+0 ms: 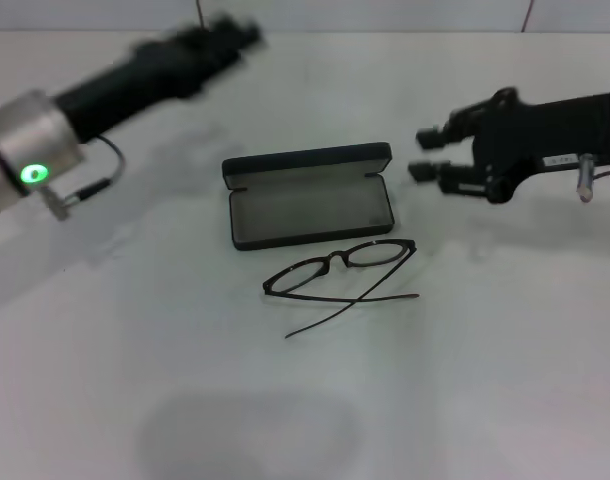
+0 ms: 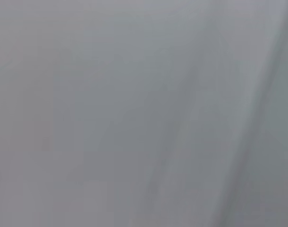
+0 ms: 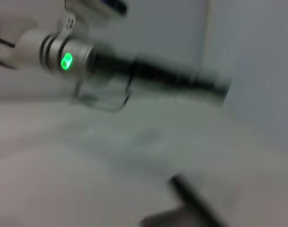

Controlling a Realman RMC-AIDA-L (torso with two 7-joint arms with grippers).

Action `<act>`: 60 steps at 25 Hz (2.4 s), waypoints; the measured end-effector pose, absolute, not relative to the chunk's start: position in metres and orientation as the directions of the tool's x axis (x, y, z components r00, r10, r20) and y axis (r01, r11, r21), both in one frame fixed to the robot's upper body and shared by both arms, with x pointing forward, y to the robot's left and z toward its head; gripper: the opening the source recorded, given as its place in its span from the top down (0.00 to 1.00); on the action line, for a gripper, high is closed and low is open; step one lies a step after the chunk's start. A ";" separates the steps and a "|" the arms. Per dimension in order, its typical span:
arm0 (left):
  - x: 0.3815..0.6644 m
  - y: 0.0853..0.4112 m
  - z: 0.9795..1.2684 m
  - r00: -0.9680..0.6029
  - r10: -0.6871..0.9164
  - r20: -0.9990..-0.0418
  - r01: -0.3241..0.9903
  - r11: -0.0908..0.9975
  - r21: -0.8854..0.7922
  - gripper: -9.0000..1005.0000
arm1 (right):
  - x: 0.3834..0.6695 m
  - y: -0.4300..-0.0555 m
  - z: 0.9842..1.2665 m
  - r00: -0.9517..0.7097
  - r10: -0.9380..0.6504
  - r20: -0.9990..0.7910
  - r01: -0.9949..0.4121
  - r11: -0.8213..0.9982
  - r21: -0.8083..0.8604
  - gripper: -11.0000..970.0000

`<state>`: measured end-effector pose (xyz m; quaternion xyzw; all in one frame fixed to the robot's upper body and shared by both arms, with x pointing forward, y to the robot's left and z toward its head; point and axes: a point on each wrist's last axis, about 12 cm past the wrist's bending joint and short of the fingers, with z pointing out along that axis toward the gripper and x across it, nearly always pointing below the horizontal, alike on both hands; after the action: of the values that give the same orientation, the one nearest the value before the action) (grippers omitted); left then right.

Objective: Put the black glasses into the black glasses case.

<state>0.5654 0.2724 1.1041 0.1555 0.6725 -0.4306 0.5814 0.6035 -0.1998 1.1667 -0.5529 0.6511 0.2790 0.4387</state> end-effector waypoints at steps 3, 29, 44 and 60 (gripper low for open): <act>0.554 0.289 1.093 -0.156 -0.403 -0.902 0.642 0.652 -0.403 0.50 | 0.614 -0.178 1.186 -0.035 -0.589 -0.807 -0.989 0.134 -0.055 0.66; 0.535 0.310 1.073 -0.085 -0.449 -0.890 0.541 0.729 -0.419 0.50 | 0.610 -0.052 1.185 0.210 -0.872 -0.441 -0.977 -0.171 -0.127 0.60; 0.535 0.306 1.069 -0.098 -0.474 -0.875 0.518 0.727 -0.451 0.50 | 0.594 -0.037 1.153 0.368 -0.874 -0.318 -0.923 -0.302 -0.240 0.61; 0.537 0.307 1.070 -0.092 -0.464 -0.881 0.521 0.732 -0.439 0.50 | 0.593 -0.036 1.142 0.389 -0.859 -0.333 -0.908 -0.297 -0.294 0.63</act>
<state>0.5367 0.3072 1.0702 0.0223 0.6419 -0.3656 0.6736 0.5927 -0.0359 1.1420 -0.8035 0.5500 0.0557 0.2209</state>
